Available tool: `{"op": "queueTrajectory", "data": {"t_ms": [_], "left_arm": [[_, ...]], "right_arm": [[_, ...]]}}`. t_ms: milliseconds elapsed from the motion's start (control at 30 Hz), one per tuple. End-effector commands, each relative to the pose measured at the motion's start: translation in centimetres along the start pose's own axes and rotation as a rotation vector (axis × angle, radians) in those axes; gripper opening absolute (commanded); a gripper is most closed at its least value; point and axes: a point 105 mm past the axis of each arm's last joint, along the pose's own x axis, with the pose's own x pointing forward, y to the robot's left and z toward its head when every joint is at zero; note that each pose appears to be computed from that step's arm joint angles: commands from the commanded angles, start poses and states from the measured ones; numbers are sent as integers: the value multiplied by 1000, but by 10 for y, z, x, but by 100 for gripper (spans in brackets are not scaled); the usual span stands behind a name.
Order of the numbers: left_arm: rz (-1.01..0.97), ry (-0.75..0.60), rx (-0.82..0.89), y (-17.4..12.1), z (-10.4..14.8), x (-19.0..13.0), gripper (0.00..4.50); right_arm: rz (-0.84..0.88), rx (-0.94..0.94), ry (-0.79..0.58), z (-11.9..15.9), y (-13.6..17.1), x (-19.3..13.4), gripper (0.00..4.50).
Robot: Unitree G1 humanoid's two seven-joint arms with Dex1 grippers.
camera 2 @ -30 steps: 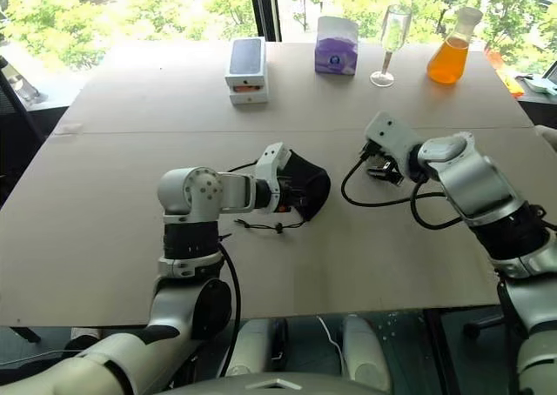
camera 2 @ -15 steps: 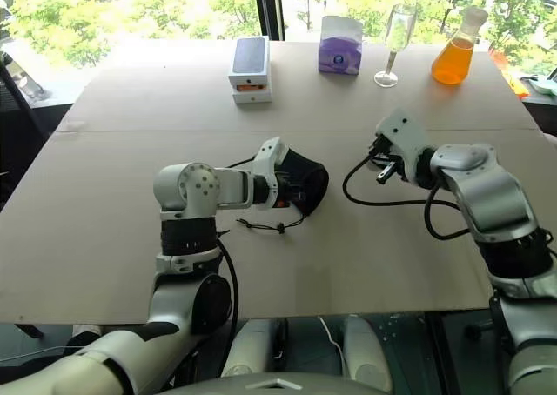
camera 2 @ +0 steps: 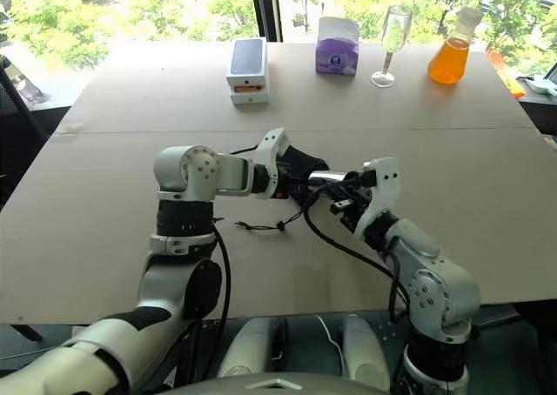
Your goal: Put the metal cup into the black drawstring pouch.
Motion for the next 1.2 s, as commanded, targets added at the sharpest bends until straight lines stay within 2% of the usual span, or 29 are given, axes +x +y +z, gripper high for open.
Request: {"op": "queueTrajectory", "data": {"t_ms": [33,300,433,533,633,733,833,900,1033,1167,1200], "left_arm": [[-50,-38,46,-15,14,-3,0],[-76,-36,61,-23,14,-7,0],[-82,-42,71,-26,16,-10,0],[-91,-52,90,-31,20,-11,0],[-110,-63,113,-39,25,-12,0],[-140,-80,115,-47,33,-15,0],[-175,-100,141,-57,40,-18,0],[-191,-105,147,-61,43,-20,0],[-208,-99,143,-63,43,-21,0],[-218,-98,130,-60,37,-21,0],[-215,-97,127,-59,35,-20,0]], "right_arm": [[17,16,-38,-2,1,4,4],[-5,-14,-30,-11,-6,20,4],[7,83,-97,-2,-3,28,4],[35,-97,-32,-15,2,37,4],[103,-162,-41,-17,14,42,4],[169,-352,-55,-18,26,47,4],[319,-403,-82,-23,44,49,4],[363,-430,-96,-25,46,50,4],[269,-366,-189,-7,29,63,4],[41,-201,-309,13,-12,70,4],[33,-165,-320,14,-15,69,4]]}}
